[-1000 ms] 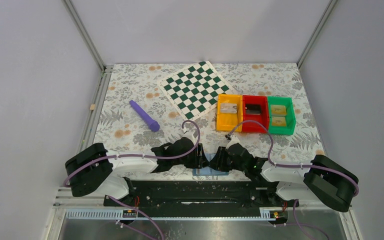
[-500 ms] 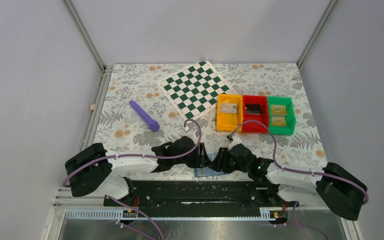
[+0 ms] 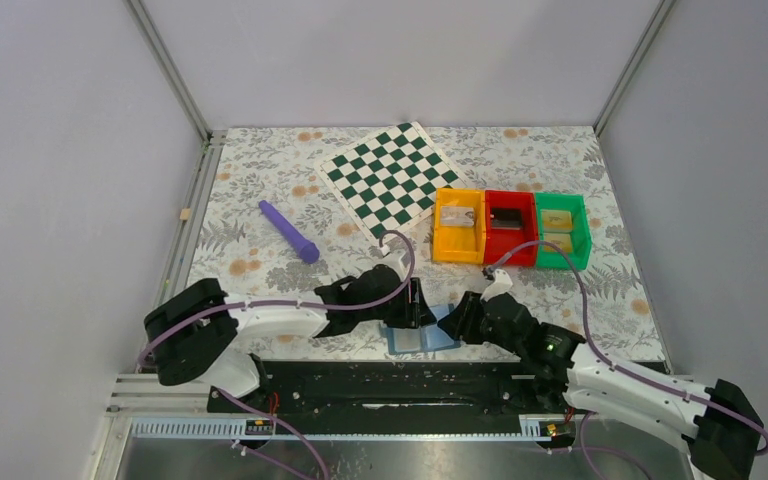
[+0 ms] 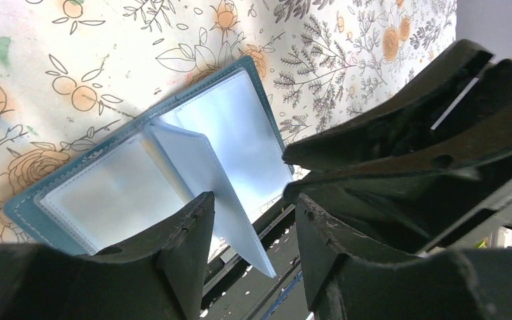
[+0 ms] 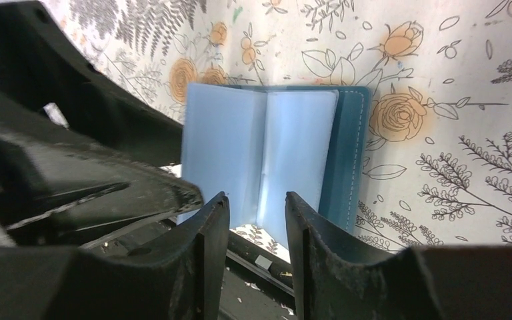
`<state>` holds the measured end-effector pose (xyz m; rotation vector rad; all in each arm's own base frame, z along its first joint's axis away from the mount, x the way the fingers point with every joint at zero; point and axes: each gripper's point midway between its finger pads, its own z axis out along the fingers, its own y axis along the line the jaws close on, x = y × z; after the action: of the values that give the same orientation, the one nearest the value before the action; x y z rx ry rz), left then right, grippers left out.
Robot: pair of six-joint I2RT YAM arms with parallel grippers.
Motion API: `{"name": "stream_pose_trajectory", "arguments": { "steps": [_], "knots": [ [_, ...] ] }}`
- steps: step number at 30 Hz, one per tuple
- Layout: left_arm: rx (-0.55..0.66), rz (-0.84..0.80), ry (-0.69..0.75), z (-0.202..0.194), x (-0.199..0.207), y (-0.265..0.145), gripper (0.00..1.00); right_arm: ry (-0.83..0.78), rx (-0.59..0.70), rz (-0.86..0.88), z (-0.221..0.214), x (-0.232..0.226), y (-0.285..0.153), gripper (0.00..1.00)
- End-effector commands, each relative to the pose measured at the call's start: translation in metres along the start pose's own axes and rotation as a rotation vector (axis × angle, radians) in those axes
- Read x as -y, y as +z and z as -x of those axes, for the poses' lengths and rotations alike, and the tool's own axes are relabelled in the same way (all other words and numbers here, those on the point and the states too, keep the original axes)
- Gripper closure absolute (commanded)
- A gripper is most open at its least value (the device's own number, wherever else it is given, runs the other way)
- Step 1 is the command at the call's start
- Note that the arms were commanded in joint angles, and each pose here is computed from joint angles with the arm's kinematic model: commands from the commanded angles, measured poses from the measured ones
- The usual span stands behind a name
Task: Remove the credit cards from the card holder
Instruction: Remove the credit card from the card holder.
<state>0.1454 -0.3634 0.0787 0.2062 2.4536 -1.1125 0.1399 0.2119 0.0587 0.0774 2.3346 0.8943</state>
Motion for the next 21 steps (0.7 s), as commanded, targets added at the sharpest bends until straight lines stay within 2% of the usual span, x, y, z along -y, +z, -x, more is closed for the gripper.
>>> {"name": "stream_pose_trajectory", "arguments": {
  "steps": [1, 6, 14, 21],
  "knots": [
    [0.02, -0.065, 0.034, 0.016, 0.029, 0.009, 0.53, -0.01, 0.077, 0.023, 0.016, -0.005, -0.01, 0.59],
    [-0.005, -0.089, 0.021, 0.017, 0.04, 0.021, 0.53, -0.038, 0.119, 0.208, 0.022, -0.035, -0.019, 0.66],
    [-0.055, -0.022, -0.024, 0.014, 0.025, 0.048, 0.53, -0.11, 0.055, 0.376, 0.007, -0.06, -0.025, 0.67],
    [-0.041, -0.011, -0.017, 0.023, 0.027, 0.047, 0.53, -0.093, -0.048, 0.325, -0.014, -0.049, -0.008, 0.67]
  ]
}}
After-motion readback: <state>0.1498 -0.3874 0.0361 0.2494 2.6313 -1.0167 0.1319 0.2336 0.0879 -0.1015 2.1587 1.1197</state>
